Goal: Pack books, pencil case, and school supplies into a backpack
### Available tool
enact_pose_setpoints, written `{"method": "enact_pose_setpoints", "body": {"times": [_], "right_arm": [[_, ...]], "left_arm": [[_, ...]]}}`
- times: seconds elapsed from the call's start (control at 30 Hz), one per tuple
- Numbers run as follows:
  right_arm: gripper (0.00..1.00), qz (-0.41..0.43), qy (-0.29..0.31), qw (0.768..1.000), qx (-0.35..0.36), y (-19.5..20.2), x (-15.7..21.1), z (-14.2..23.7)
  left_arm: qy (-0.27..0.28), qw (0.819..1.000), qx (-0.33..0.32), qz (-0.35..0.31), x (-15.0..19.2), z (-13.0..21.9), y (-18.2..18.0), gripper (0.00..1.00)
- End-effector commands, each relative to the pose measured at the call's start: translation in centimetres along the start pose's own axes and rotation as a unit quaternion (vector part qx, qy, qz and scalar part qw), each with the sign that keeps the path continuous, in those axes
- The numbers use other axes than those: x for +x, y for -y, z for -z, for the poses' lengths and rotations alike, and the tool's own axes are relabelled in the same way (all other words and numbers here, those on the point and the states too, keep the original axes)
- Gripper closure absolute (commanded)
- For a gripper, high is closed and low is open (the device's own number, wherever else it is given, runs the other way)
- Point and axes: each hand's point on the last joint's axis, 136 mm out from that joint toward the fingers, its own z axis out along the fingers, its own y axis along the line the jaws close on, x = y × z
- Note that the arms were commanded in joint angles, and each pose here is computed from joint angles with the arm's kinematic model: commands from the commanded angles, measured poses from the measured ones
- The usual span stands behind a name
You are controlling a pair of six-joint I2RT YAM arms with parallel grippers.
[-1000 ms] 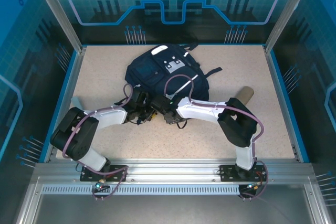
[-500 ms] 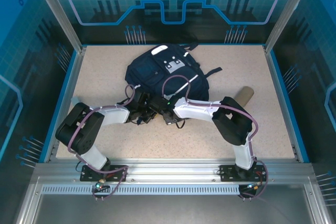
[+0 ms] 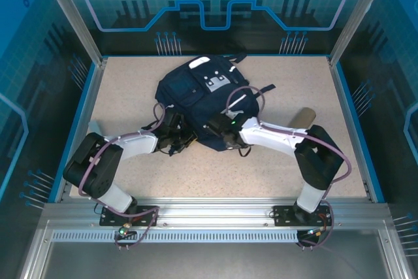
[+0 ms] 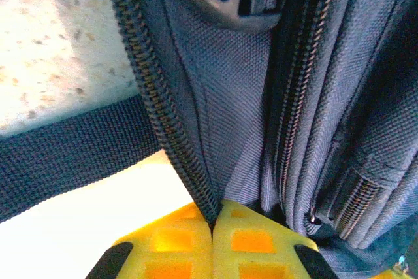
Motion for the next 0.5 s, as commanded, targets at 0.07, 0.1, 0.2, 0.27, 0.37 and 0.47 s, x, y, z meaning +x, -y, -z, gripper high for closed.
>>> {"method": "enact_pose_setpoints", "body": {"times": [0.07, 0.1, 0.2, 0.27, 0.37, 0.47], "right_arm": [[0.91, 0.039, 0.005, 0.997, -0.059, 1.0, -1.4, -0.2], [0.92, 0.049, 0.011, 0.995, -0.082, 0.2, -1.8, 0.1], [0.96, 0.083, 0.020, 0.988, -0.125, -1.2, -2.4, 0.8], [1.00, 0.093, 0.020, 0.988, -0.122, -1.1, -2.6, 0.6], [1.00, 0.068, 0.008, 0.995, -0.071, 1.2, -3.1, -0.8], [1.00, 0.033, -0.003, 0.999, -0.033, 3.4, -3.5, -1.7]], "left_arm": [[0.039, 0.998, -0.047, -0.009, -2.0, 1.7, -2.3, 1.00], [0.040, 0.998, -0.047, -0.011, -2.1, 1.9, -2.3, 1.00], [0.044, 0.998, -0.048, -0.014, -2.5, 2.4, -2.4, 1.00], [0.047, 0.997, -0.051, -0.014, -2.8, 2.9, -2.7, 1.00], [0.058, 0.997, -0.058, -0.016, -3.7, 3.8, -3.1, 1.00], [0.069, 0.995, -0.063, -0.017, -4.7, 5.0, -3.6, 1.00]]}}
